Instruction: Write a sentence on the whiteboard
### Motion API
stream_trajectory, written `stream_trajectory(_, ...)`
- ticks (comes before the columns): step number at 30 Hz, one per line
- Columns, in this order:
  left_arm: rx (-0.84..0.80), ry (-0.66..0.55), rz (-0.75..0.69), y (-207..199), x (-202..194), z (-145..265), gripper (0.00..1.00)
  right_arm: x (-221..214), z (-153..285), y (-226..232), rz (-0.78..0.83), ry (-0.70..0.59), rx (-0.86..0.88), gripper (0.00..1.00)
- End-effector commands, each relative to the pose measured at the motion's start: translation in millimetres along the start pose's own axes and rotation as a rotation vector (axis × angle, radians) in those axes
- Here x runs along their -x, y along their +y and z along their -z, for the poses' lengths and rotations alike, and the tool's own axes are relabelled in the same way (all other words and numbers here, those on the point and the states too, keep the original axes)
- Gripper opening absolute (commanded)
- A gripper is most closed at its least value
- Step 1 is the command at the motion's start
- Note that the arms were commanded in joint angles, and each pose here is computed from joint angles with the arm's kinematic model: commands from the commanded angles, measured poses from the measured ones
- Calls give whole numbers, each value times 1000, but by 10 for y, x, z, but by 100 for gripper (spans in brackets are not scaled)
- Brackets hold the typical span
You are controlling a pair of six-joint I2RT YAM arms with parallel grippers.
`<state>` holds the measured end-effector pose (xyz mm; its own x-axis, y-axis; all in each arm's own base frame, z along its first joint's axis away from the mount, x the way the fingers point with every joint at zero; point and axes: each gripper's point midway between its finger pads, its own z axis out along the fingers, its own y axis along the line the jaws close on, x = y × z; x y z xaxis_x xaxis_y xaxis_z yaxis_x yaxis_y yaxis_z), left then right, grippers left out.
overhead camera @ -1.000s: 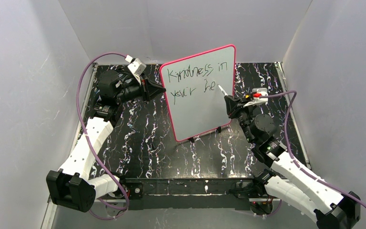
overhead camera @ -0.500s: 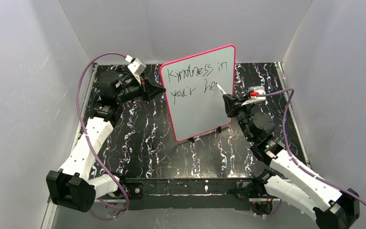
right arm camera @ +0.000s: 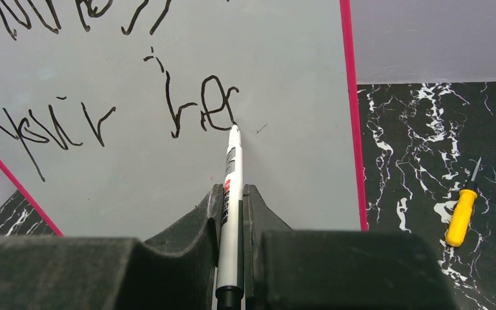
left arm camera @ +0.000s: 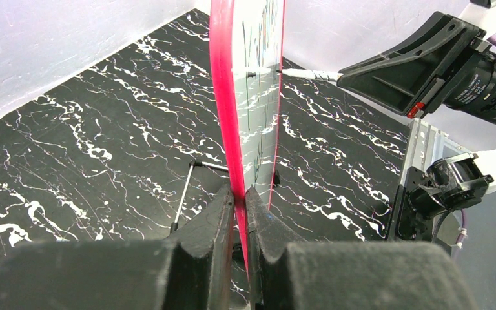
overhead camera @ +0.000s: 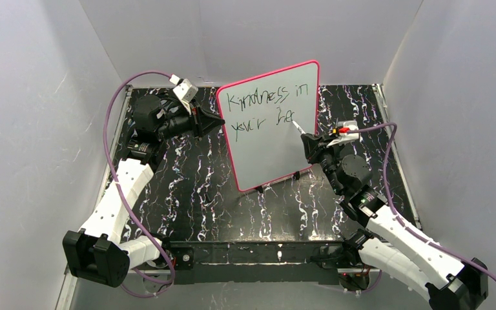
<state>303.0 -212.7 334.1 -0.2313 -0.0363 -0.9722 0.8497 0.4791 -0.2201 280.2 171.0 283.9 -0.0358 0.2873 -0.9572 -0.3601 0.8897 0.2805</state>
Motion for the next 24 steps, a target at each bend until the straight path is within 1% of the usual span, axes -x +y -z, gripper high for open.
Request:
stream_trajectory(1, -48, 27, 16, -127, -79, 10, 0, 86, 29, -55, -13, -27, -28, 1)
stream_trajectory(5, -48, 27, 18, -126, -81, 9, 0, 171, 12, -68, 2, -50, -41, 1)
stream_trajectory(15, -47, 26, 17, -129, -79, 14, 0, 563, -95, 28, 35, -148, -30, 1)
stream_trajectory(19, -47, 24, 14, -133, -69, 18, 0, 644, -110, 56, 38, -168, -22, 1)
stream_trajectory(24, -46, 25, 14, -131, -73, 20, 0, 593, -106, 46, 36, -156, -23, 1)
